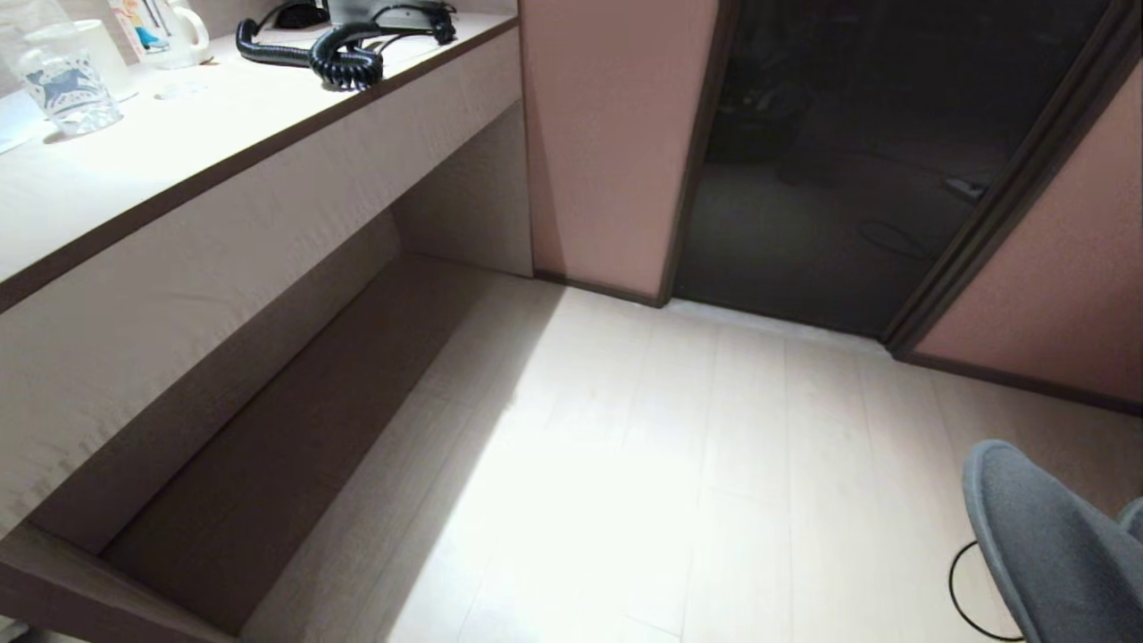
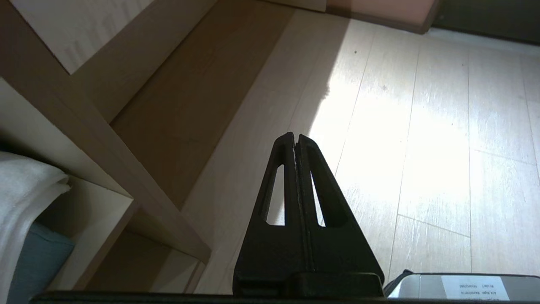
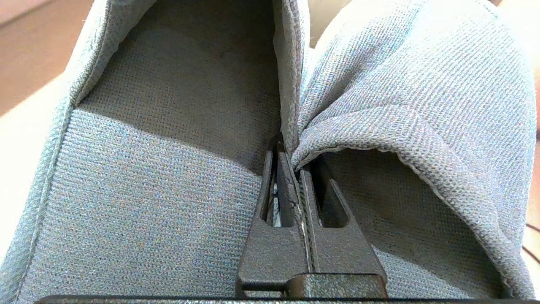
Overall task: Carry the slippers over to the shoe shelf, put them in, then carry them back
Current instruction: Place the slippers on the floor
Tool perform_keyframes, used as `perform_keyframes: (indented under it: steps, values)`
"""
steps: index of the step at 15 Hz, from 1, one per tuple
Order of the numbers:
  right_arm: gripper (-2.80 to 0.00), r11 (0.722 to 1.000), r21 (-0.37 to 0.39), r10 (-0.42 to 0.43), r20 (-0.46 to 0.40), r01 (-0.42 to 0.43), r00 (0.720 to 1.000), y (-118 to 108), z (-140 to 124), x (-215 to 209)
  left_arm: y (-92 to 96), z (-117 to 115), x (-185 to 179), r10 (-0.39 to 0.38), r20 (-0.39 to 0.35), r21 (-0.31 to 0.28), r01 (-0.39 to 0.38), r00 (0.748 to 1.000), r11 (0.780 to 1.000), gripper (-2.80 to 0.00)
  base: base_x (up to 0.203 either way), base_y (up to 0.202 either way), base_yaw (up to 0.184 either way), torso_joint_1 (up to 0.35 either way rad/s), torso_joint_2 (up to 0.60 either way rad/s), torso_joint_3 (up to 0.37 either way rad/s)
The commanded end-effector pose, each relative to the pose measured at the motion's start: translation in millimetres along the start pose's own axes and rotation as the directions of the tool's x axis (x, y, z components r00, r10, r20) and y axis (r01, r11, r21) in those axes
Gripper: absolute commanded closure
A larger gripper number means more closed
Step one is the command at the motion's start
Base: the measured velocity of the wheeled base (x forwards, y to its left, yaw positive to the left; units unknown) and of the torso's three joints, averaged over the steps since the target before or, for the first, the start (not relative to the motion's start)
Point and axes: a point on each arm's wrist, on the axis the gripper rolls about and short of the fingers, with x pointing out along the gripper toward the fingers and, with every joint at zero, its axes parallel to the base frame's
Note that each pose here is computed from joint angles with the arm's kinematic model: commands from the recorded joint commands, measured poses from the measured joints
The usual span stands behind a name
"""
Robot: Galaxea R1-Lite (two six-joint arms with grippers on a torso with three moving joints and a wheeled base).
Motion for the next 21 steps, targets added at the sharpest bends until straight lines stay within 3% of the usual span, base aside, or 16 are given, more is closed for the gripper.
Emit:
perform_keyframes:
  steps: [1, 21]
  values:
    - [0.0, 1.0, -0.001, 0.001, -0.002, -0.001, 1.0, 0.0, -0.1, 0.1, 0.0, 0.1, 0.0, 0.001, 0.001, 0.0, -0.001, 1.0, 1.0, 0.0, 0.0, 0.0, 0.0, 0.002, 0.0, -0.197]
    - [0.0, 1.0, 0.0, 0.001, -0.002, -0.001, 1.0, 0.0, -0.1, 0.1, 0.0, 0.1, 0.1, 0.001, -0.001, 0.0, -0.001, 1.0, 1.0, 0.0, 0.0, 0.0, 0.0, 0.003, 0.0, -0.197]
